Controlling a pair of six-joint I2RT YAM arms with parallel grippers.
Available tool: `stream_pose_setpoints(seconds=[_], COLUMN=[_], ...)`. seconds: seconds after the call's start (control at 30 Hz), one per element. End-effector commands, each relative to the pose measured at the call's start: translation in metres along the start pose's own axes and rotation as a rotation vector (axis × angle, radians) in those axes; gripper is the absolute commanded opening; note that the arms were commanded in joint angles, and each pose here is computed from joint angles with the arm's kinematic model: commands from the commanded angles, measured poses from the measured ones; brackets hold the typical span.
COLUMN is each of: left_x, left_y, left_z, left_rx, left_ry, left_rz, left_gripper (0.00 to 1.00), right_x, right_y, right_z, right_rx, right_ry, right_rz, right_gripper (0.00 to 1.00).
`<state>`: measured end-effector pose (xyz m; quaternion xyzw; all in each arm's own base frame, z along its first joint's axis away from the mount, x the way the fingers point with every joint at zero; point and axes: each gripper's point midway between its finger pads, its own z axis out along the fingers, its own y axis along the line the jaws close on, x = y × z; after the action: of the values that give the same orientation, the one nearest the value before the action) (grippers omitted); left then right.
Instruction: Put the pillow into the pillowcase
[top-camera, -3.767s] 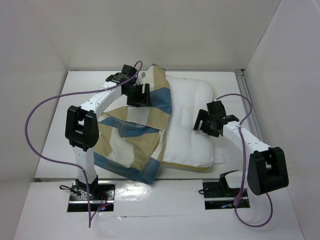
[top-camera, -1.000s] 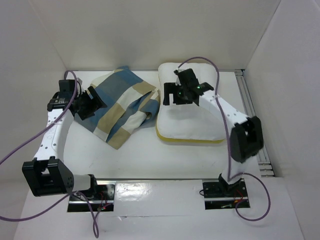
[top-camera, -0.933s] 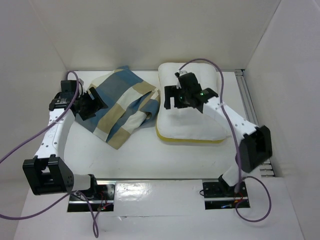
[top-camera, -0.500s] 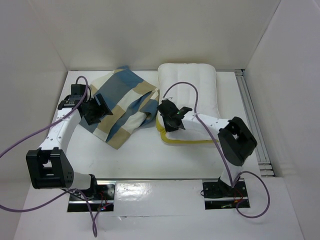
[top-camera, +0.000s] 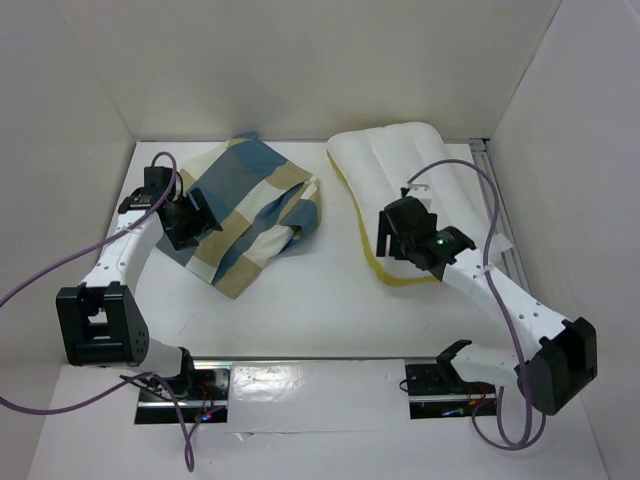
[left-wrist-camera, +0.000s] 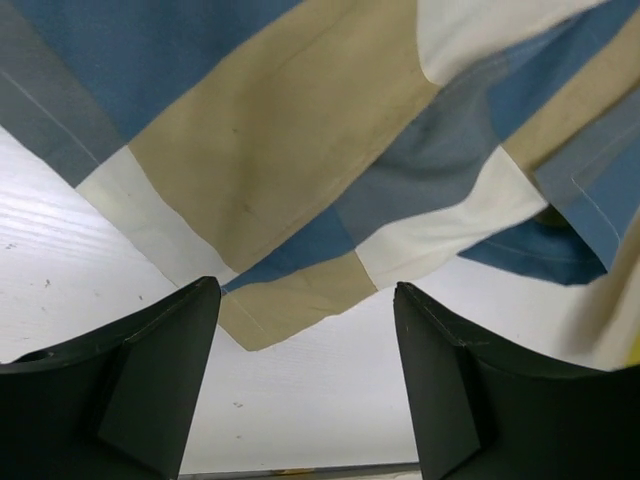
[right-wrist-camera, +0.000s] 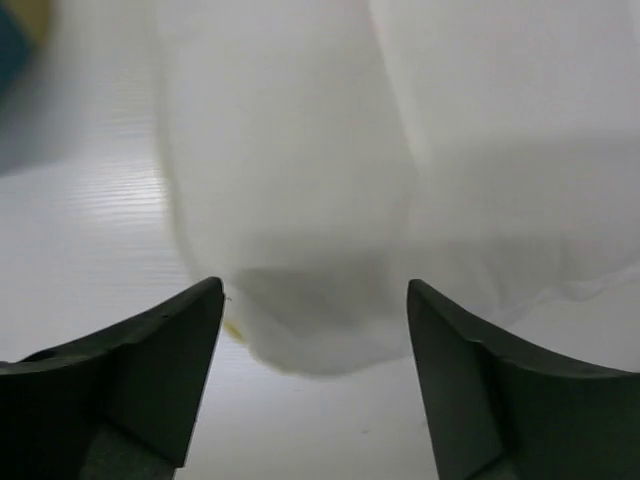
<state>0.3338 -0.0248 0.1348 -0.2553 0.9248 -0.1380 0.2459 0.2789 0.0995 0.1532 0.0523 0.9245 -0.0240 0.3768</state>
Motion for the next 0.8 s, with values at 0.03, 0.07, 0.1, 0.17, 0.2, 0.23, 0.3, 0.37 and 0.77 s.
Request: stream_pose_setpoints(seconds=[0.03, 0.07, 0.1, 0.17, 0.2, 0.23, 0.3, 0.37, 0.77], left_x=[-0.012, -0.006, 0.007, 0.018, 0.034, 0.043, 0.049, 0.074, 0.061], left_y=[0.019, 0.018, 0.021, 0.021, 0.025, 0.027, 0.021, 0.026, 0.055], left_z=[-0.001, 0.001, 0.006, 0.003, 0.007, 0.007, 0.005, 0.013, 0.031], left_rx=[-0.078, -0.065, -0.063, -0.04, -0.041, -0.039, 0.025, 0.009, -0.131], left_ry=[-0.023, -0.002, 0.037, 0.048, 0.08, 0.093, 0.078, 0.127, 0.085], left_rz=[-0.09, -0.093, -0.108, -0.119, -0.117, -0.14, -0.142, -0.152, -0.169], left_gripper=[0.82, 0.82, 0.82, 0.84, 0.84, 0.85, 0.85, 0.85, 0.84], right_x=[-0.024, -0.029, -0.021, -0.022, -0.022, -0.014, -0.012, -0.001, 0.006], right_y=[0.097, 0.115, 0.13, 0.169, 0.181, 0.201, 0.227, 0.247, 0.289], right_z=[-0.021, -0.021, -0.009, -0.012, -0.008, 0.0, 0.006, 0.022, 0.077], right_rx=[-0.342, -0.378, -0.379, -0.452, -0.47, -0.506, -0.571, -0.596, -0.56], right_ry=[-0.057, -0.078, -0.051, -0.044, -0.038, 0.005, 0.004, 0.057, 0.057], right_rz=[0.01, 0.018, -0.009, -0.013, -0.019, -0.013, 0.008, 0.041, 0.152], right_gripper=[0.89, 0.89, 0.89, 0.9, 0.9, 0.9, 0.9, 0.9, 0.81])
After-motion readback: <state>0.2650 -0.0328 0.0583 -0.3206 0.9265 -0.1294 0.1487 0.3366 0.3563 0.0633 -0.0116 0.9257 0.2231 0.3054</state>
